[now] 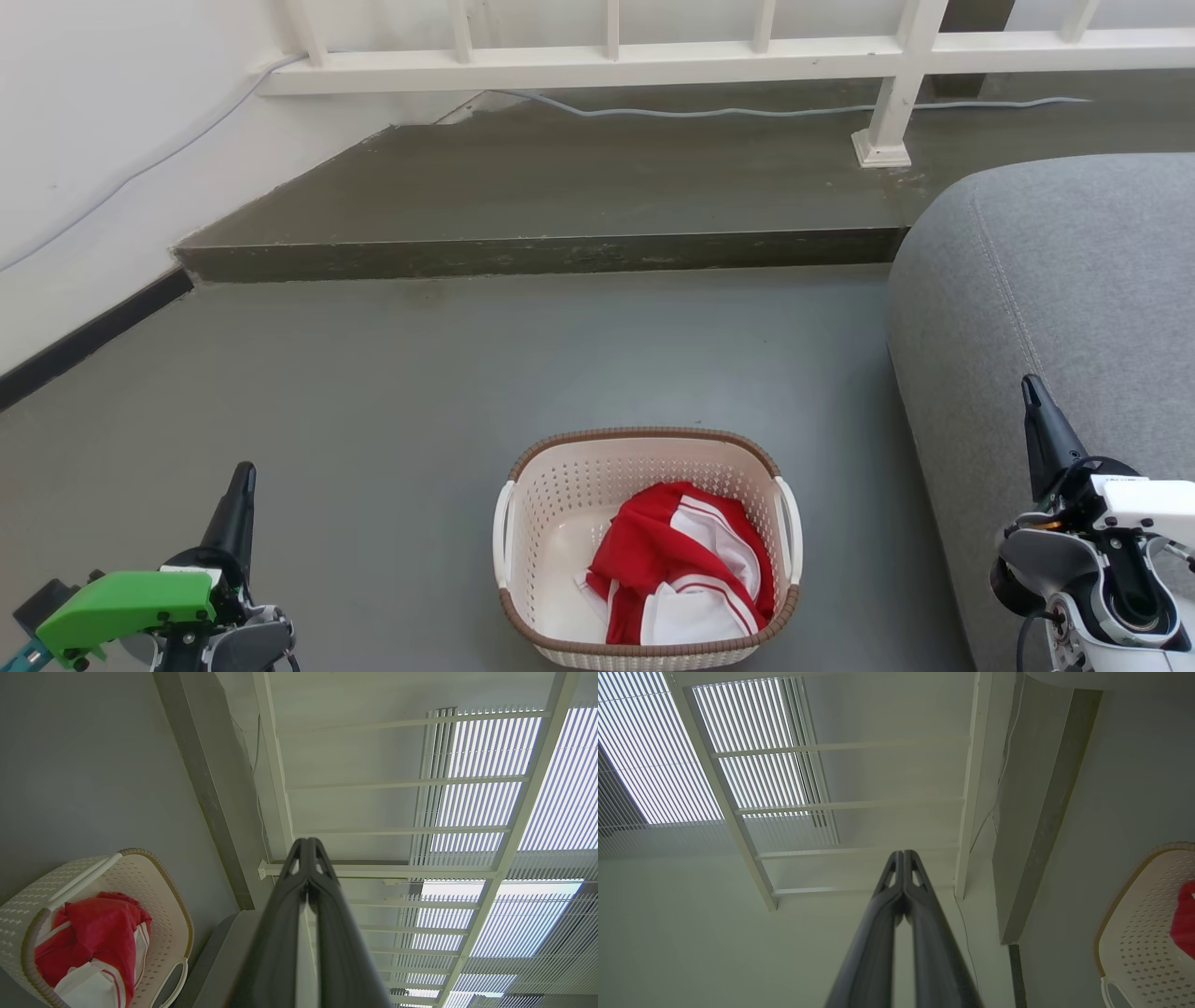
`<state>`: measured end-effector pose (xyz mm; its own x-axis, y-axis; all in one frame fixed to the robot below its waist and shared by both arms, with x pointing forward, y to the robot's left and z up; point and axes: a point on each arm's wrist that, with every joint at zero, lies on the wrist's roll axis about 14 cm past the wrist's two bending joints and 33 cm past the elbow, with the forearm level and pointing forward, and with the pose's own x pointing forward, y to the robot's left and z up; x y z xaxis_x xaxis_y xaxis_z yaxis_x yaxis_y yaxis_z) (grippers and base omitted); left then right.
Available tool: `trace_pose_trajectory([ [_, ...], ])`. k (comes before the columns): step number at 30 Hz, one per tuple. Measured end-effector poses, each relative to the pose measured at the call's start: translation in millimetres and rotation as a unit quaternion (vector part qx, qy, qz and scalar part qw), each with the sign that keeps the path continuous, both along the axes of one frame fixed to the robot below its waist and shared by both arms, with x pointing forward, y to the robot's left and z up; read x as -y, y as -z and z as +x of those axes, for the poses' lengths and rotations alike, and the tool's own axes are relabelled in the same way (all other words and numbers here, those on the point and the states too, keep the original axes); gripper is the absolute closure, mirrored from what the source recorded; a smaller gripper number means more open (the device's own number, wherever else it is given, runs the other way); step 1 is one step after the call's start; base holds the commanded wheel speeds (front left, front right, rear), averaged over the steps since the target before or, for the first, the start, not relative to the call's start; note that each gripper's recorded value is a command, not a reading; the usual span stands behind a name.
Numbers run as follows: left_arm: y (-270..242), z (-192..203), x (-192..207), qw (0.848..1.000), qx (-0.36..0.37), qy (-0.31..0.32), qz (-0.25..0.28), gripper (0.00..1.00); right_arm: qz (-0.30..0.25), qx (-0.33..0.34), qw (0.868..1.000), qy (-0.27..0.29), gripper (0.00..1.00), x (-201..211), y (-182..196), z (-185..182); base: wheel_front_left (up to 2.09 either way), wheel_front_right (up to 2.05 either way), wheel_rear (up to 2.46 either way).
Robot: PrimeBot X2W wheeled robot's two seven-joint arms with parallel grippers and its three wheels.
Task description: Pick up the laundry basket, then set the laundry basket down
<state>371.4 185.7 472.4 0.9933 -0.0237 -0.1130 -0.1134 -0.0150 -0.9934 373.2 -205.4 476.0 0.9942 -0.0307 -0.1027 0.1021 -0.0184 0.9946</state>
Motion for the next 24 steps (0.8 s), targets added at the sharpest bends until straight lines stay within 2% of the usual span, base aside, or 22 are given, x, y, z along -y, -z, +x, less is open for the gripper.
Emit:
trace_pose_trajectory([
  [24, 0.0, 0.3, -0.1, 1.000, 0.001, 0.000, -0.001, 1.00, 0.001, -0.001, 1.000, 0.000, 1.00, 0.0, 0.9, -0.2, 0.00, 0.00, 0.00],
])
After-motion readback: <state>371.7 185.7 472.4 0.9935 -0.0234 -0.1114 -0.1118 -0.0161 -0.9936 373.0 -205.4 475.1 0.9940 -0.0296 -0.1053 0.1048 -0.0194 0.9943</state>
